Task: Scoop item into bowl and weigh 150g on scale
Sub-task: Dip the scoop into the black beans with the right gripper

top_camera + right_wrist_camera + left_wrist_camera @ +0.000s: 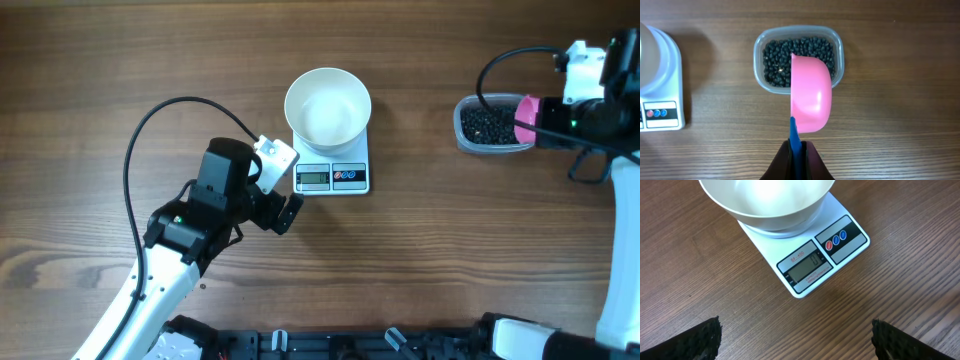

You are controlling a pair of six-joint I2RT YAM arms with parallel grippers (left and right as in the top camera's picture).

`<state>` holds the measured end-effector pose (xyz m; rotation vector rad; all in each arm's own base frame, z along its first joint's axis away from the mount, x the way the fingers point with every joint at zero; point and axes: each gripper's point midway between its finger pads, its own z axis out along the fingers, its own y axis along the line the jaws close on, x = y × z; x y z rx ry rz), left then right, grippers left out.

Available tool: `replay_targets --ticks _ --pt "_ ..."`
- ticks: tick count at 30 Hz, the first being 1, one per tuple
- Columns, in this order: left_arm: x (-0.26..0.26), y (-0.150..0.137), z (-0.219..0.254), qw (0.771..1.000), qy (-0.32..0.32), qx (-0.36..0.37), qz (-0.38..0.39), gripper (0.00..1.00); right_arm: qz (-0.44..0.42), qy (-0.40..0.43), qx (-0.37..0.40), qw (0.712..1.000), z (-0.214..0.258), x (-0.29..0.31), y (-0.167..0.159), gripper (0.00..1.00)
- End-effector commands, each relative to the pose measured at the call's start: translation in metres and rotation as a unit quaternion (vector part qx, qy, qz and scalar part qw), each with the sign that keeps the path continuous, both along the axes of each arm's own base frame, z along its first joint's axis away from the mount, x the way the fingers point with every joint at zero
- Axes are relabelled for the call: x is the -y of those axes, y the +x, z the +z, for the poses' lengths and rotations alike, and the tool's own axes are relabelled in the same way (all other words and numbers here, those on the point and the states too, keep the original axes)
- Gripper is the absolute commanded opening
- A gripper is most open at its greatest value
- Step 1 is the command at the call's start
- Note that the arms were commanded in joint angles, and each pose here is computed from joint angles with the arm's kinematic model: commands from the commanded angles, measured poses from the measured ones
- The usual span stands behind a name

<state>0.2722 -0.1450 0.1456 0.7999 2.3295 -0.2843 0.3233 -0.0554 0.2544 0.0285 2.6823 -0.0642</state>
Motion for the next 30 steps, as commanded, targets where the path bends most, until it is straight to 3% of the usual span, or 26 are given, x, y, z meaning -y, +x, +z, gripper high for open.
replay_targets --ticks 1,30 --pt "-0.001 0.0 -0.003 1.0 0.002 -0.003 -0.003 1.0 0.01 0.005 -0.024 1.0 -0.013 -0.001 0.0 0.04" --pt "-0.001 0.0 -0.003 1.0 0.002 -0.003 -0.003 1.0 0.001 0.005 -0.001 1.0 -0.012 0.002 0.016 0.04"
